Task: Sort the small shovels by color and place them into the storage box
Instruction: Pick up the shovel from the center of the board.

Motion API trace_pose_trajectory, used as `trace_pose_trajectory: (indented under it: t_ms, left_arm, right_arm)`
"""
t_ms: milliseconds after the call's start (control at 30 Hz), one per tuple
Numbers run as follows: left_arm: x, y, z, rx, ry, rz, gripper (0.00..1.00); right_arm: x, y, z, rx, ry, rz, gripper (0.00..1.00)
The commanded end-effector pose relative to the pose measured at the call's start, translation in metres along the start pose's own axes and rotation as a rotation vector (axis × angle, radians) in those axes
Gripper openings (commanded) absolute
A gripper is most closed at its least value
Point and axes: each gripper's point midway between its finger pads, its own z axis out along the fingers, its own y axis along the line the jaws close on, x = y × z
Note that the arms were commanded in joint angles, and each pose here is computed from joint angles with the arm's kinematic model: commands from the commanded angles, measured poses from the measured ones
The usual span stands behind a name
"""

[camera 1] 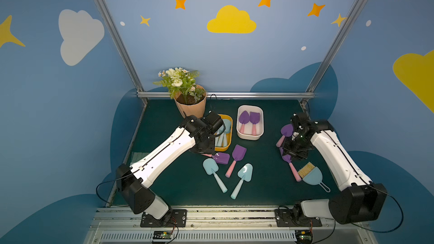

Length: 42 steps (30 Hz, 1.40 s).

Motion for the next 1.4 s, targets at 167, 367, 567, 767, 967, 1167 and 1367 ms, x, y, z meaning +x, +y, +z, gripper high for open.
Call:
trace_pose_trajectory:
  t_ms: [167,367,567,767,967,1167,1367]
  left_arm:
    - [0.006,0.010,0.001,0.016,-0.037,-0.060,0.30]
    - [0.008,0.014,0.002,0.031,-0.040,-0.076,0.31]
    - [0.006,0.016,0.005,0.042,-0.026,-0.078,0.31]
    - [0.002,0.014,0.008,0.063,-0.013,-0.079,0.32]
    - [-0.003,0.011,0.010,0.087,-0.004,-0.085,0.32]
    - [-0.006,0.014,0.010,0.086,-0.004,-0.080,0.32]
    - [-0.010,0.016,0.008,0.090,-0.008,-0.080,0.33]
  right_arm:
    - [-0.066,0.012,0.019,-0.077,0.063,0.070,0.40]
    - [-0.098,0.016,0.035,-0.060,0.072,0.095,0.41]
    - [-0.121,0.016,0.057,-0.041,0.089,0.137,0.42]
    - [-0.137,0.021,0.078,-0.036,0.115,0.150,0.43]
    - [-0.153,0.026,0.095,-0.030,0.130,0.145,0.44]
    - [-0.161,0.027,0.108,-0.015,0.148,0.152,0.44]
    - [-0.162,0.026,0.121,-0.003,0.175,0.152,0.44]
